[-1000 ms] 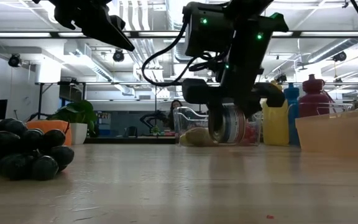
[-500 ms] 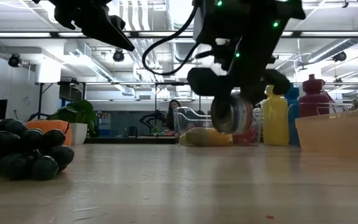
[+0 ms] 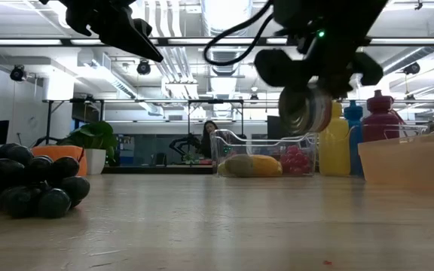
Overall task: Pick & Place Food Item
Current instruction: Put the blue and pink tuna can into the orange bin
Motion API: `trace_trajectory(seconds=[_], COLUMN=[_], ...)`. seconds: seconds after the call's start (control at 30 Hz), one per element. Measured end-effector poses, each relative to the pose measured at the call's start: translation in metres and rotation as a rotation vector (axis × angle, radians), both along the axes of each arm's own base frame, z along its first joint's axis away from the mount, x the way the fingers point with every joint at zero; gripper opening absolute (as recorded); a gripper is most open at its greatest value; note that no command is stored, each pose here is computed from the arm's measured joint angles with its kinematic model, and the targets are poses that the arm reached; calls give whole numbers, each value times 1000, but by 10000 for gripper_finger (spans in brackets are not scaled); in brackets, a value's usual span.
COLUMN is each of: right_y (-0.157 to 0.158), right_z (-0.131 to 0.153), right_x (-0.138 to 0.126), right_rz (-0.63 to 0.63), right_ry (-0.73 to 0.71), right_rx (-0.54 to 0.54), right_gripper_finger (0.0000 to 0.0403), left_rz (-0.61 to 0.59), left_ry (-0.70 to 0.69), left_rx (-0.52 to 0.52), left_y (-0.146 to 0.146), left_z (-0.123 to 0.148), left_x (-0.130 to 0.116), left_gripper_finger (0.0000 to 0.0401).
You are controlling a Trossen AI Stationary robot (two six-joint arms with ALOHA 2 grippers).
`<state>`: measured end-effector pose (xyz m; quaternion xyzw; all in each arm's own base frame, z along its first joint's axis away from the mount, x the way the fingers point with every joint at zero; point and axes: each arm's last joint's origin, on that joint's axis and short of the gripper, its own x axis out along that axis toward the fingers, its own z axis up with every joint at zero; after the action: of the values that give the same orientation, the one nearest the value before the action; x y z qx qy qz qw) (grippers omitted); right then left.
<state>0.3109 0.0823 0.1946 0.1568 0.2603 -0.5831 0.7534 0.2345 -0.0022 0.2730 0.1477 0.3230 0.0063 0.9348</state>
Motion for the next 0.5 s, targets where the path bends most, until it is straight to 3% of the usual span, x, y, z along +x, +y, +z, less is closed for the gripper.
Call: trace_trajectory(seconds=[0.5], right_y=[-2], right_z=[44], right_x=[-47], right_rz=[29], right_ry=[-10], right_rx=[-17], right_gripper_finger=[169], left_rz=[0], left_ry=[0], left_rx=[0], left_y=[0], left_z=[0], left_x=[0], left_gripper_finger=[118])
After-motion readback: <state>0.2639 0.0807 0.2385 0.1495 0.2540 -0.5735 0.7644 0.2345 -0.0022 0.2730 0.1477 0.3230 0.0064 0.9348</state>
